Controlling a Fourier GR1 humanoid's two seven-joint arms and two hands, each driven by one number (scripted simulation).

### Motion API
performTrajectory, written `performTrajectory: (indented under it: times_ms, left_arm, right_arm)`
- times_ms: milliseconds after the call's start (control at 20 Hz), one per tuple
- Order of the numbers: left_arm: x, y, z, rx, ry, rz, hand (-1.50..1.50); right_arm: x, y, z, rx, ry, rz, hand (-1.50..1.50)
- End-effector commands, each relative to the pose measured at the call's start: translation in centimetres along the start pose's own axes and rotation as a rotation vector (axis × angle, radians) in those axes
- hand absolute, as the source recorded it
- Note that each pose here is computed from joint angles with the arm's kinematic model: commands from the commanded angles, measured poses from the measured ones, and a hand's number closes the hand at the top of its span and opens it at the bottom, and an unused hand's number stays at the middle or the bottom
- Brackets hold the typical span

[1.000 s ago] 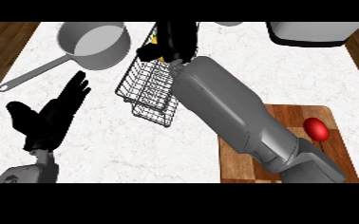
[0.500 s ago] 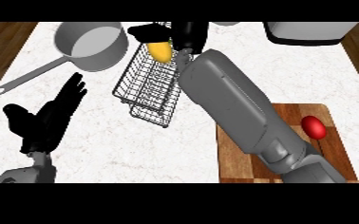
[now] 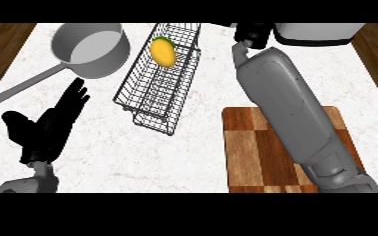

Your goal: Pick the lemon from the cutting board and place it in the tiered basket

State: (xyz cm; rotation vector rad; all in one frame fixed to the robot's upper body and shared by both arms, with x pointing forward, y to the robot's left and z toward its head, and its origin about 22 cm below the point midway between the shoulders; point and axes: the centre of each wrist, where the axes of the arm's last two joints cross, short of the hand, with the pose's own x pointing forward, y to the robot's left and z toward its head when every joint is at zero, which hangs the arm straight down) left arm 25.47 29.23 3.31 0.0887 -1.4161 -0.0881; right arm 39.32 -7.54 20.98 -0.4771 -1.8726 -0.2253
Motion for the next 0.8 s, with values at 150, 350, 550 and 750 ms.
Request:
performTrajectory:
  times_ms: [150,350,550,750]
  left_arm:
    - [0.8,-0.8,0.4,0.017,0.004,0.002,0.0]
    - [0.3,1.5,0.3,0.014,-0.006,0.004,0.0]
    - [0.5,0.1,-0.1,-0.012,0.014,0.022,0.0]
    - [-0.6,0.0,-1.3,-0.01,-0.011,0.011,0.0]
  right_arm:
    - [-1.1,-10.3,-1.5,-0.119,0.009,-0.015,-1.5]
    - [0.1,-17.0,-2.9,-0.155,-0.025,0.011,-1.5]
    - [-0.9,-22.2,-3.0,-0.149,-0.01,0.006,-1.5]
    - [-1.6,-26.8,-3.3,-0.145,-0.038,0.019,-1.5]
